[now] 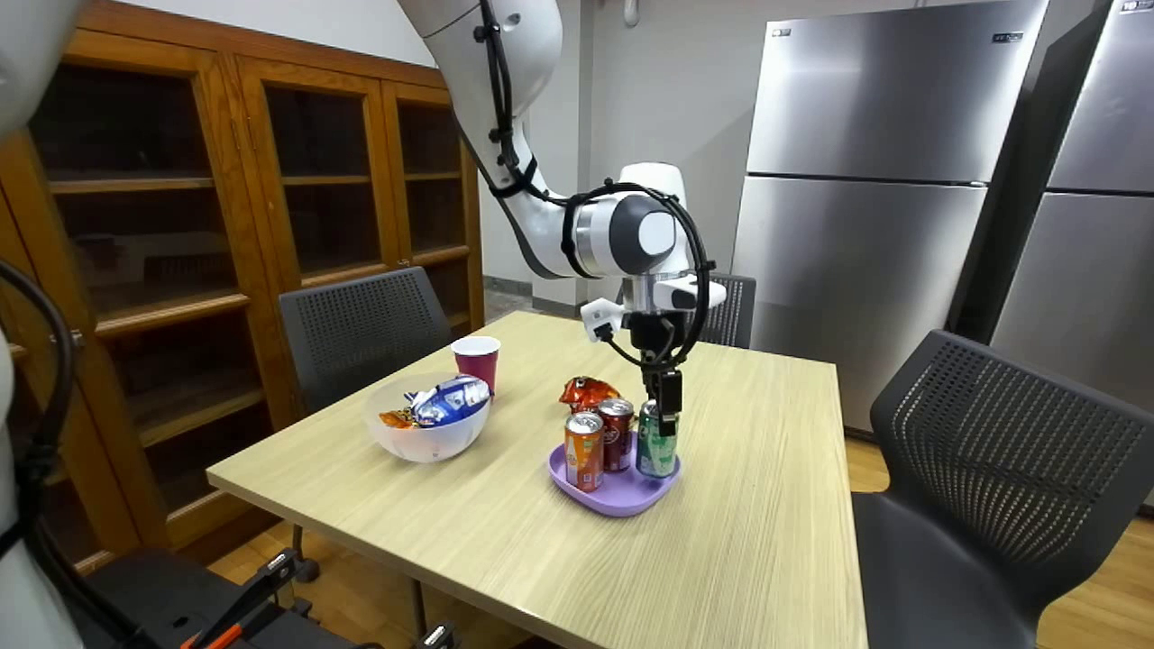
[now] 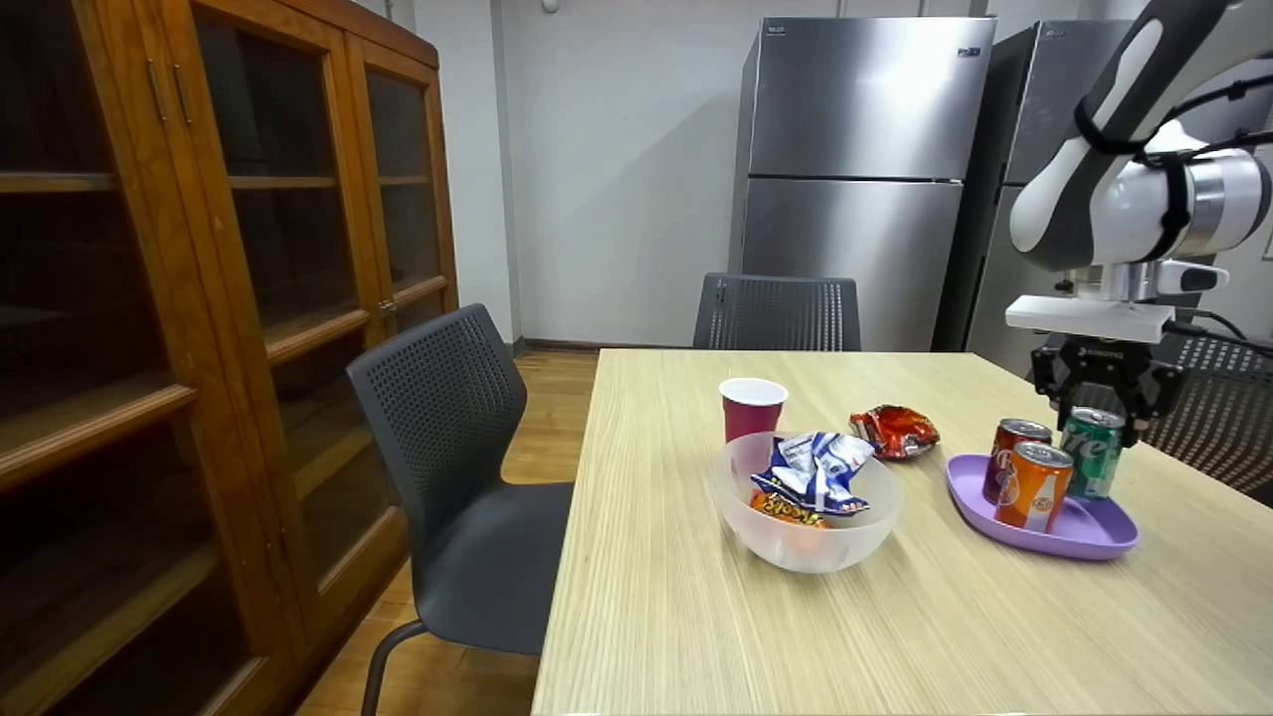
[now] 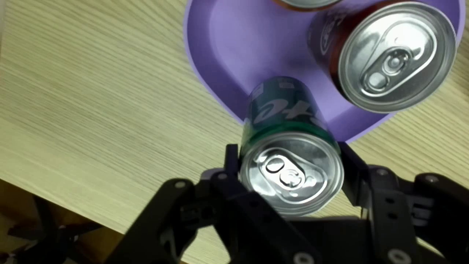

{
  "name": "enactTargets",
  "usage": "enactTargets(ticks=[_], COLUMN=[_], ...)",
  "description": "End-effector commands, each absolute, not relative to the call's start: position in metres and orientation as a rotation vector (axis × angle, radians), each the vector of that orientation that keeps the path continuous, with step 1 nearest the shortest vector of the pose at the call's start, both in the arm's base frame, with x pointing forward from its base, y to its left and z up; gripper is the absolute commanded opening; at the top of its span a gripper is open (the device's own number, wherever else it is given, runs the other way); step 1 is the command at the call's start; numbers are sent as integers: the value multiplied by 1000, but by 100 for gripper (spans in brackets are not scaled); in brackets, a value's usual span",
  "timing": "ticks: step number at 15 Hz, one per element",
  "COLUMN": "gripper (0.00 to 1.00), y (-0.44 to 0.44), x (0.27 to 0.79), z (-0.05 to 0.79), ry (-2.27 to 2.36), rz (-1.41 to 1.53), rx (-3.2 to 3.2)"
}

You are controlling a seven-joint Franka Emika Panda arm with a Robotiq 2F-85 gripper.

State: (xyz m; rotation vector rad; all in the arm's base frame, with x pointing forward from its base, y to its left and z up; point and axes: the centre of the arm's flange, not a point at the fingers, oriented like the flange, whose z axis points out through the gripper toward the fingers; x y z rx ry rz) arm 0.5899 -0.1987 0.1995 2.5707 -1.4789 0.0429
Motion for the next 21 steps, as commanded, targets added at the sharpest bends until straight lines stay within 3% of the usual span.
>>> enactTargets(ticks=[1, 15, 16, 19, 21], gripper=[40, 40, 89, 100, 100], y=[-182, -177, -178, -179, -181], x=[575, 568, 567, 565, 563], z=[210, 200, 201, 206, 216], ry=[-1510, -1561, -1568, -1576, -1584], rz=[53, 13, 4, 12, 36], rx=[2541, 2507, 2502, 2504, 2510])
